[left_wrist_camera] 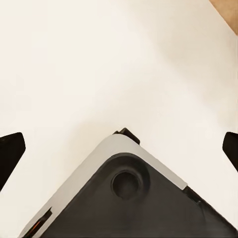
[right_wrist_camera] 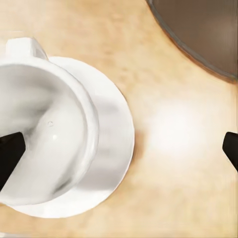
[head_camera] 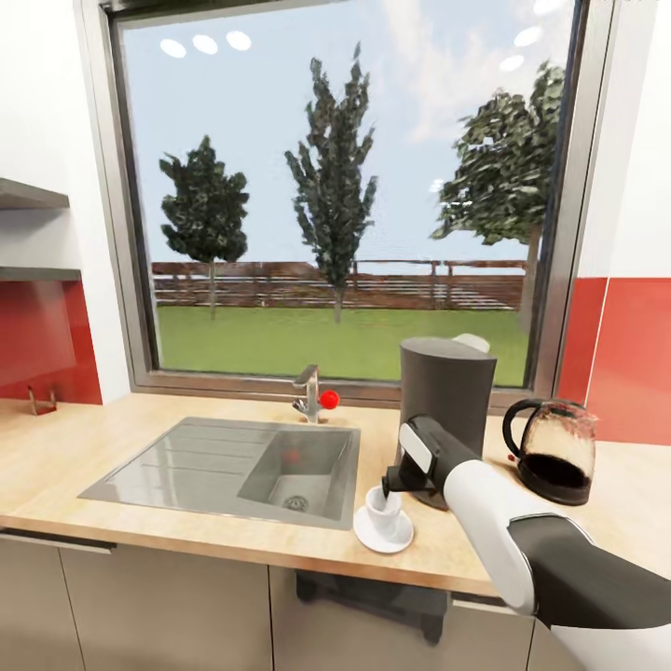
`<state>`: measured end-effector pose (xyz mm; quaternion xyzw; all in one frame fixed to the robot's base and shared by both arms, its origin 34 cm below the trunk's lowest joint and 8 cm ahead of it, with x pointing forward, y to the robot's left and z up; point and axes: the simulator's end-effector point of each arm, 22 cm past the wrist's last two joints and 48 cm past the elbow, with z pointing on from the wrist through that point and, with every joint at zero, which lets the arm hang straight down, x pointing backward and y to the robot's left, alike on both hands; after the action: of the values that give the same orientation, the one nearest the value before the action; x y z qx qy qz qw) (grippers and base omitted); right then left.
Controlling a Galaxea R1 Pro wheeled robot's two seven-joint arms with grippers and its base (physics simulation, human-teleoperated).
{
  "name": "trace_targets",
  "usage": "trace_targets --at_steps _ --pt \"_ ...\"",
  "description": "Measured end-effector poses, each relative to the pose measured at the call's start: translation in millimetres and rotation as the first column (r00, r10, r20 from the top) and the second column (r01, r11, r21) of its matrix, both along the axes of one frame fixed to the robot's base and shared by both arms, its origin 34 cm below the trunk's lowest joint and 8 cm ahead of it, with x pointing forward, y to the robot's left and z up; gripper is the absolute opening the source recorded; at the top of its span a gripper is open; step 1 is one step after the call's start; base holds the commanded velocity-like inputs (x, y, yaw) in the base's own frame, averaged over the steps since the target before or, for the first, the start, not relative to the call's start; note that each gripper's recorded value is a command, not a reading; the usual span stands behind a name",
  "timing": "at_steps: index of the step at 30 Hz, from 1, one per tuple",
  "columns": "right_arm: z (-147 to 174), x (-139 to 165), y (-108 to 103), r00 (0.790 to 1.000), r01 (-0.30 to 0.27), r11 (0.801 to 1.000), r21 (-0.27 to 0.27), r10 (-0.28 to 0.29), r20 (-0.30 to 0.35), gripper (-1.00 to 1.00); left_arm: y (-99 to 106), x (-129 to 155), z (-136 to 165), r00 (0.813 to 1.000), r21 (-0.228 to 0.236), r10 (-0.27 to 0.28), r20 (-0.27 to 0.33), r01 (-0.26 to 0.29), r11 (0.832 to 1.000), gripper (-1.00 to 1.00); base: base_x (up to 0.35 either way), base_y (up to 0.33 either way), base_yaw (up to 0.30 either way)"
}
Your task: Set up a coffee station on the kitchen countertop: keep the coffee maker on the countertop, move the bottle of coffee from the kitchen shelf to the counter next to the coffee maker, place a paper coffee filter on top of the coffee maker, put the saucer next to the coffee maker with the coffee cup on the saucer, and place the electric kettle next to the coffee maker.
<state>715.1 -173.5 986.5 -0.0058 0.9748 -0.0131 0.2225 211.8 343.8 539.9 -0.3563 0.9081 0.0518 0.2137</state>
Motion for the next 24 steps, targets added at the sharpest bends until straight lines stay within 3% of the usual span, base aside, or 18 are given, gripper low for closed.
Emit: trace_targets --at_steps 6,9,11,12,16,24 --pt "9 0 4 1.0 -0.003 0.999 0.036 0.003 0.003 1.0 -1 0 8 1.0 0.0 -0.002 0.002 0.002 1.0 1.0 0.0 0.0 0.0" --pt "18 2 21 0.999 -0.038 0.993 0.114 0.037 0.014 1.0 -2 0 12 1.0 -0.001 -0.003 0.003 0.003 1.0 1.0 0.0 0.0 0.0" --pt "40 10 38 0.995 -0.086 0.977 0.193 0.074 0.065 1.0 -2 0 15 1.0 -0.001 -0.006 0.006 0.006 1.0 1.0 0.0 0.0 0.0" --pt "47 13 40 0.993 -0.095 0.974 0.206 0.079 0.082 1.0 -3 0 16 1.0 -0.002 -0.007 0.008 0.007 1.0 1.0 0.0 0.0 0.0" --pt "68 18 45 0.989 -0.114 0.967 0.229 0.087 0.122 1.0 -4 0 21 1.0 -0.004 -0.01 0.011 0.01 1.0 1.0 0.0 0.0 0.0" --pt "85 18 54 0.985 -0.134 0.959 0.251 0.101 0.139 1.0 -3 1 32 1.0 -0.001 -0.012 0.017 0.012 1.0 1.0 0.0 0.0 0.0"
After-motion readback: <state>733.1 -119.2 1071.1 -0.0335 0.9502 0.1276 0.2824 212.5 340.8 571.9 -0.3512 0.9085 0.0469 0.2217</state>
